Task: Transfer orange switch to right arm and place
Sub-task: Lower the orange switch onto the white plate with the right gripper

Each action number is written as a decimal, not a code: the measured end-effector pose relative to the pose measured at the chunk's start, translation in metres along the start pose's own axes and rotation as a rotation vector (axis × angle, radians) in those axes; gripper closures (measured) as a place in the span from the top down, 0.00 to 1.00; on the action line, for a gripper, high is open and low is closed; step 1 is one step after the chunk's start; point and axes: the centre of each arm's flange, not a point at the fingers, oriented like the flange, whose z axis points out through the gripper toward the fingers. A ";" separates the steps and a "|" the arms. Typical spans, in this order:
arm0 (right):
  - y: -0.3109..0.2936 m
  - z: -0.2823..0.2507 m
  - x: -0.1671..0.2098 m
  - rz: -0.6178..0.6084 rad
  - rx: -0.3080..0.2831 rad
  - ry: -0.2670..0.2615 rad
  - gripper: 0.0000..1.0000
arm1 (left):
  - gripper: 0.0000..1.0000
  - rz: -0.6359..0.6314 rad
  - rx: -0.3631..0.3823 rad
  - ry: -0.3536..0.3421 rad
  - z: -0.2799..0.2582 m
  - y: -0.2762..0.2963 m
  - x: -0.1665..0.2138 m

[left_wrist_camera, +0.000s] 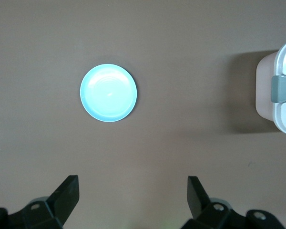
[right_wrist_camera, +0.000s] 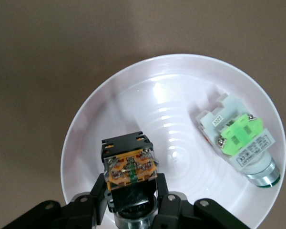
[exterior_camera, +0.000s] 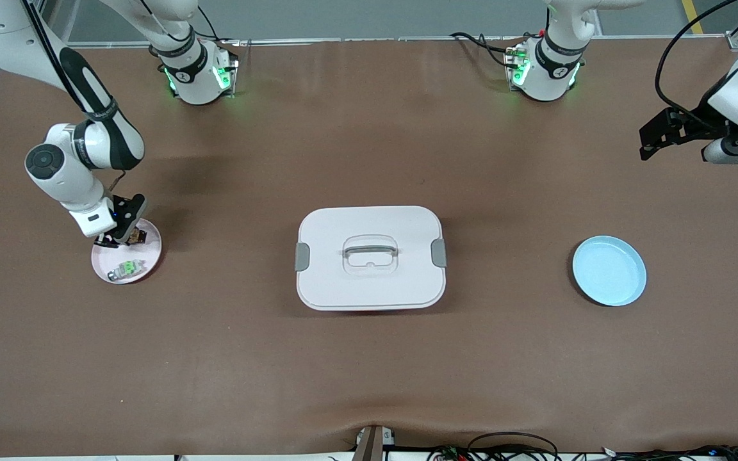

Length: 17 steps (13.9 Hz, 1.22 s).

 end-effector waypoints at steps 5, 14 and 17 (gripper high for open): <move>0.001 0.000 0.000 0.000 -0.005 0.001 0.63 | 1.00 -0.001 0.000 0.000 0.000 -0.001 0.000; 0.020 -0.020 0.004 0.060 -0.158 0.051 1.00 | 1.00 -0.001 0.000 -0.002 0.002 -0.001 0.001; 0.026 -0.027 0.003 0.366 -0.176 0.084 1.00 | 1.00 -0.002 0.000 0.002 0.001 -0.001 0.001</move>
